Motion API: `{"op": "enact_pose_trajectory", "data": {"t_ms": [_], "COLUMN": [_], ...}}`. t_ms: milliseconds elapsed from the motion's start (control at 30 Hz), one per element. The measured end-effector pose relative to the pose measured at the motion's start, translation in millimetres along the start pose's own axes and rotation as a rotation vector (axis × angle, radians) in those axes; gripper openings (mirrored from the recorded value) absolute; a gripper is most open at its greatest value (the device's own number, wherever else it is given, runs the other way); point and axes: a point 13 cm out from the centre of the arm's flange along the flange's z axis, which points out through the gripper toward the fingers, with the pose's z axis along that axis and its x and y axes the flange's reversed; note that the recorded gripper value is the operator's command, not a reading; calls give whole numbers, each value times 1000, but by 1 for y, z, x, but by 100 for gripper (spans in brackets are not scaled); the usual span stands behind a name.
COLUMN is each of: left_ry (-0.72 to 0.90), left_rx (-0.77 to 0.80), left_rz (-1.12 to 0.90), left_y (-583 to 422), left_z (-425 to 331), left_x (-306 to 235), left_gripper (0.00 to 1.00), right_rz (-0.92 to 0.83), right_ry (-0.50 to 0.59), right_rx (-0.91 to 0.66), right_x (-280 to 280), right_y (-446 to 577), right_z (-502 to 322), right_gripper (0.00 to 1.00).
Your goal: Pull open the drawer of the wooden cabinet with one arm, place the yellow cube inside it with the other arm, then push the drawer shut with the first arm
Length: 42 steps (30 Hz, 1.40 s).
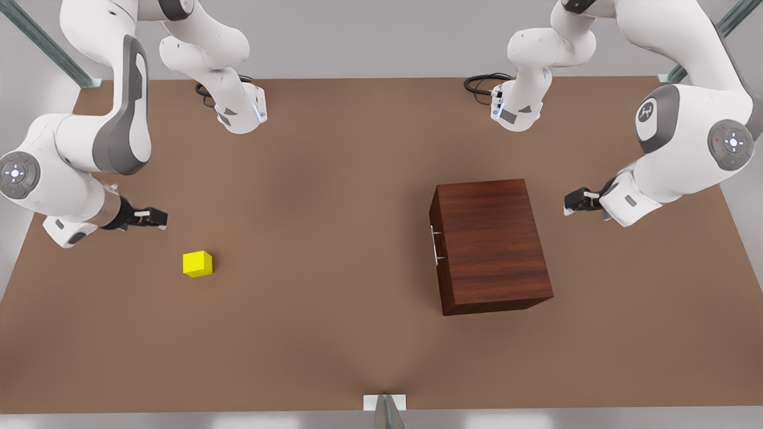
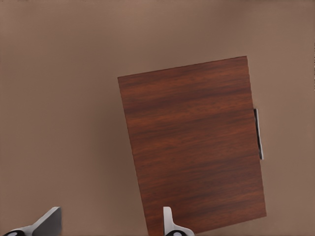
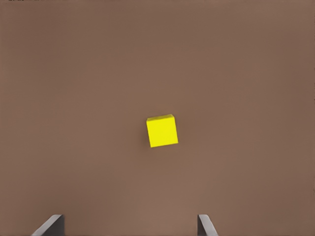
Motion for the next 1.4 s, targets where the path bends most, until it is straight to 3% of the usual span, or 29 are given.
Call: {"op": "enact_pose_trajectory", "data": {"t_ms": [133,233,367,600,767,833,1000,1400], "left_ry": [-11,-34,-60,-107,-175,-202,-252,-243], "left_rx": [-4,-68,-100,-193,-270,-303,-407,-579], "left_rz": [37,290,325,-21,-108,-102,-84,-100], "left_y": [-33,-247,-391,-347,-323,-330,-336,-330], "left_z": [10,44,99,205,254,262,279,302], "left_x": [-7,-19,2,-71,-103,-101,-96,-64], "left_gripper": [100,100,100,100,100,100,100,100], "right_rz": [-15,-47,-79,-110,-116,-109,-100,-68], "right_ry": [-25,-15,-6,46,101,87,-59,10], "right_rx": [5,9,13,18,29,31,39,28], "right_x": [-7,-13,-18,-29,-49,-55,-85,-62], "right_y": [1,16,30,43,42,36,29,19], "right_z": [-1,11,20,60,129,134,53,37], "right_gripper": [100,100,100,100,100,100,100,100]}}
